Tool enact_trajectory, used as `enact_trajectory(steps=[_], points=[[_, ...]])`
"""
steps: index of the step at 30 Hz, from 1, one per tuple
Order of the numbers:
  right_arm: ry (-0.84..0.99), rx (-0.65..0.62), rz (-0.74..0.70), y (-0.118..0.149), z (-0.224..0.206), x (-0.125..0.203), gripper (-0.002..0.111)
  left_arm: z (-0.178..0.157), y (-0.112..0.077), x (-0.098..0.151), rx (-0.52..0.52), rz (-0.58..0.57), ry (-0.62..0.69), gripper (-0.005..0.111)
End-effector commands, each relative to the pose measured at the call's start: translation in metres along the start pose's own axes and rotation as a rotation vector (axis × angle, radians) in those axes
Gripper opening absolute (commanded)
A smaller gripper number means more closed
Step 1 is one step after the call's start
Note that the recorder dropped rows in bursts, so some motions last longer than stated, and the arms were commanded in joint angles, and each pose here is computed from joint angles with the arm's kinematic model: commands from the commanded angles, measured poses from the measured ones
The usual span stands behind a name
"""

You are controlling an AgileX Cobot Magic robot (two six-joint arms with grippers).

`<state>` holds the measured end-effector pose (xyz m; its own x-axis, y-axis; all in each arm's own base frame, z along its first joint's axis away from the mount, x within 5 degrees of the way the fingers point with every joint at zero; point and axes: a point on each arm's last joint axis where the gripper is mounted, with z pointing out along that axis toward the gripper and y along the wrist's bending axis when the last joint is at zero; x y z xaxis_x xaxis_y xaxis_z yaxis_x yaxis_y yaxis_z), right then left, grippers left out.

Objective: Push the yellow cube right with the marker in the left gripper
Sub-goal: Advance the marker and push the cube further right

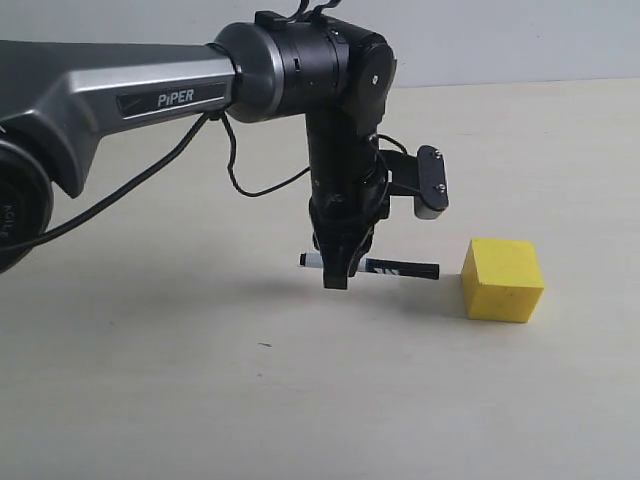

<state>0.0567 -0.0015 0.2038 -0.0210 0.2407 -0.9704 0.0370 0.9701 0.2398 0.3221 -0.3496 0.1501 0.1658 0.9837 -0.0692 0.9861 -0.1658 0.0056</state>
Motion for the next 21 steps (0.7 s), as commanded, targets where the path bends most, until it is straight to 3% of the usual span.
enact_trajectory(steps=[1, 13, 21], points=[[-0.008, 0.005, -0.004, -0.001, 0.000, 0.001, 0.000, -0.001, -0.003, -0.004, 0.006, 0.001, -0.004, 0.000], [-0.008, 0.005, -0.008, -0.001, 0.000, 0.001, 0.000, -0.001, -0.003, -0.004, 0.006, -0.013, -0.004, 0.000], [-0.008, 0.005, -0.008, -0.001, 0.000, 0.001, 0.000, -0.001, -0.002, -0.015, -0.059, -0.004, -0.057, 0.000]])
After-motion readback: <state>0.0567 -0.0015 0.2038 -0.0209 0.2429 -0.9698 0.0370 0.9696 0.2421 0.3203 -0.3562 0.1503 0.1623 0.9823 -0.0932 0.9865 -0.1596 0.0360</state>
